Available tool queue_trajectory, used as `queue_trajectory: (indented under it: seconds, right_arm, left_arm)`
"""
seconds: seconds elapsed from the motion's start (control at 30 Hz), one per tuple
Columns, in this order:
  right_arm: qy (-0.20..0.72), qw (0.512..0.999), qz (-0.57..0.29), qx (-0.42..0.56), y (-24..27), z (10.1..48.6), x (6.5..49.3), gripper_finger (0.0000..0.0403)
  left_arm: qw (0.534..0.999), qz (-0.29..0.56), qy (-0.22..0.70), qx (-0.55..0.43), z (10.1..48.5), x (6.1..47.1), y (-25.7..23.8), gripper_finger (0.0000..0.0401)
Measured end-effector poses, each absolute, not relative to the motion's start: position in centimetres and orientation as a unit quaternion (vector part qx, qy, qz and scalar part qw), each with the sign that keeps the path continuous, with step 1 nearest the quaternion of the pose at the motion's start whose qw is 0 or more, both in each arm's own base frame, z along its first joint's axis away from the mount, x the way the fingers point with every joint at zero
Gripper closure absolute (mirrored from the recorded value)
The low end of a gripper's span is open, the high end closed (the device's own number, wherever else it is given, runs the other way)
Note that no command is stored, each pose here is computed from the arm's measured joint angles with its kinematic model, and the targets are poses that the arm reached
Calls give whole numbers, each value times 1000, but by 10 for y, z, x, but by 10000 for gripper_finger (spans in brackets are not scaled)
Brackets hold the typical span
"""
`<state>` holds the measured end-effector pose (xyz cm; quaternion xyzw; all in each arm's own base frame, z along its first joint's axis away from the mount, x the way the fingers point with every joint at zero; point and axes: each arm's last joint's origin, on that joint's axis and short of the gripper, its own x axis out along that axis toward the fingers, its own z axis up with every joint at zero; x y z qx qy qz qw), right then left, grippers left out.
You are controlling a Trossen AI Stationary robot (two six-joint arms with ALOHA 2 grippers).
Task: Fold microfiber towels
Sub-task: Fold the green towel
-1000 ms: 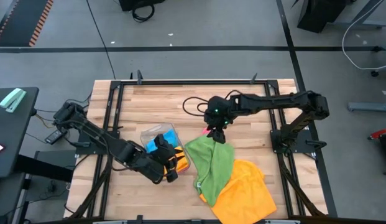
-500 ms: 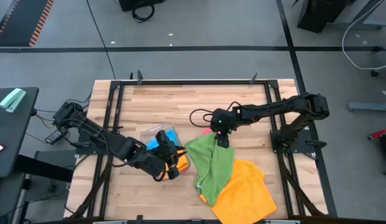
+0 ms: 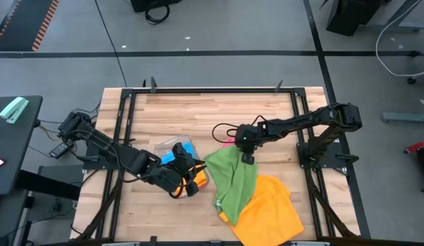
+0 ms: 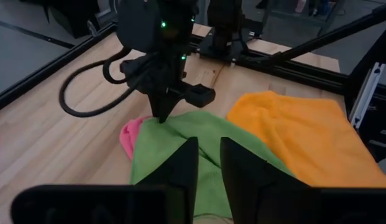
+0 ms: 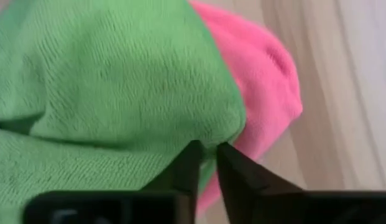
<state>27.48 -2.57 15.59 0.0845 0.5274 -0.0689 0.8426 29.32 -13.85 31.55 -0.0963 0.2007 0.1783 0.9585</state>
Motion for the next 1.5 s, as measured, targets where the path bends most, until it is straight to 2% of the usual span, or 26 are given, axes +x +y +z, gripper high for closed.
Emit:
queue_trajectory:
  seconds: [0.1,0.17,0.33,0.67,0.8,0.93,1.17,1.3,1.5]
  right_arm:
    - [517,849,-71,88,-26,159,278,384]
    - [510,853,-66,92,-26,163,281,395]
    - [508,854,-39,102,-25,187,290,398]
    - [425,904,-12,38,-27,287,305,400]
    - [373,928,-16,23,-29,329,300,400]
    - [322,947,-16,13,-29,369,291,401]
    - [250,968,-18,7,-27,434,270,401]
    - [248,969,-18,7,-26,449,261,401]
    - [283,958,-25,42,-24,445,257,402]
  left_arm:
    - [958,179,201,-96,316,293,-138,330]
    - [958,180,201,-94,316,293,-138,329]
    - [959,179,201,-93,316,293,-138,326]
    - [958,185,203,-89,315,295,-134,339]
    - [957,187,204,-86,315,296,-132,337]
    - [951,204,193,-130,315,298,-126,339]
    - [951,207,132,-187,333,305,-110,331]
    - [961,165,107,-193,345,309,-101,326]
    - [967,77,85,-228,360,314,-83,332]
